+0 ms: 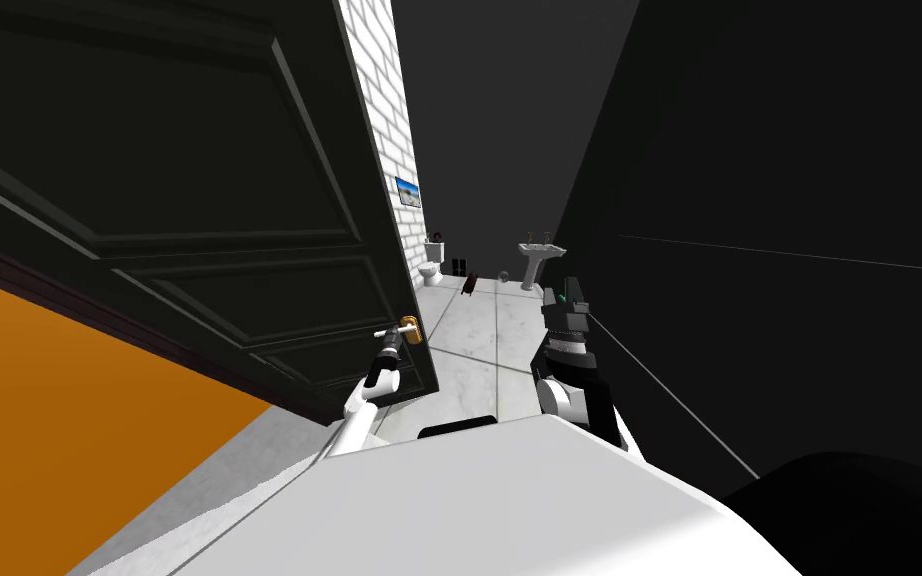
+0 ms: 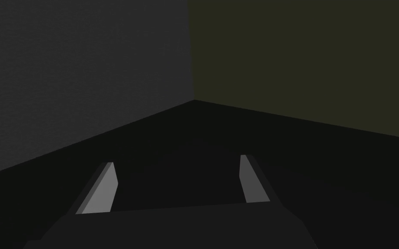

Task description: Push the door open

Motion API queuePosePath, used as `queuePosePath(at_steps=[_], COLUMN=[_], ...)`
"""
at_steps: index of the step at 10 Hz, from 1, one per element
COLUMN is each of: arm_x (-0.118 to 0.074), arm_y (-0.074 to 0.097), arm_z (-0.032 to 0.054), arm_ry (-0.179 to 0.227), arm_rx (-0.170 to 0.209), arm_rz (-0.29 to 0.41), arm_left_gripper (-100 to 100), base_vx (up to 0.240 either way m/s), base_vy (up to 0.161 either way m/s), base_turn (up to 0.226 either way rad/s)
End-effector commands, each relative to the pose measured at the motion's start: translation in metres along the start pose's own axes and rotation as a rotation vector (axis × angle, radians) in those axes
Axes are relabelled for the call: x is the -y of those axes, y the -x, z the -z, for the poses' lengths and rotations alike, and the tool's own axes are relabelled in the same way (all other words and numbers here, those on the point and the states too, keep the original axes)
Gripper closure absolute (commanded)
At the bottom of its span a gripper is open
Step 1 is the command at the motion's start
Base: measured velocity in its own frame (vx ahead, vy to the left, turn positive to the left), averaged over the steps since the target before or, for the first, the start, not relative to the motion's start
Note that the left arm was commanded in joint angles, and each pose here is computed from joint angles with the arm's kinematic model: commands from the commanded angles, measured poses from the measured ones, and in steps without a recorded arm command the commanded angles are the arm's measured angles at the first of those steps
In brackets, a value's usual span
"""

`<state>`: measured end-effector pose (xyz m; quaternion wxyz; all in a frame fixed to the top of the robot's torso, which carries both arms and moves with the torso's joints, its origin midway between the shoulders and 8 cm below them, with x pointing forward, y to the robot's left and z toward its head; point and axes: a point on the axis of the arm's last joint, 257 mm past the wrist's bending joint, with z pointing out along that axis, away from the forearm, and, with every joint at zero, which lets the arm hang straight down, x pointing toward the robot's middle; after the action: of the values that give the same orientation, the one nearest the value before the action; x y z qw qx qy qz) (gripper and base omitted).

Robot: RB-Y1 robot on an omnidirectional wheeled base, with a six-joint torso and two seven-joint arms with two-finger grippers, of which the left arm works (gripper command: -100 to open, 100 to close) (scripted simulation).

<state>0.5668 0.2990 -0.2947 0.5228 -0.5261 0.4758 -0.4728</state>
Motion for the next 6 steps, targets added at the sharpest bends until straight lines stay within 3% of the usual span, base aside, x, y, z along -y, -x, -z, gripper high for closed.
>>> queuePosePath(at_steps=[1,3,6], arm_x=[0.003,-0.001,0.001], arm_y=[0.009,0.012,0.034], arm_z=[-0.0018,-0.0002,0.0], arm_ry=[-0.007,0.001,-0.003], arm_rx=[0.018,0.023,0.064], arm_rz=[-0.001,-0.002,-0.002], arm_left_gripper=[100,100,100], base_vx=[0.176,0.133,0.168], base_vy=[-0.122,-0.079,-0.064], base_turn=[0.065,0.059,0.067])
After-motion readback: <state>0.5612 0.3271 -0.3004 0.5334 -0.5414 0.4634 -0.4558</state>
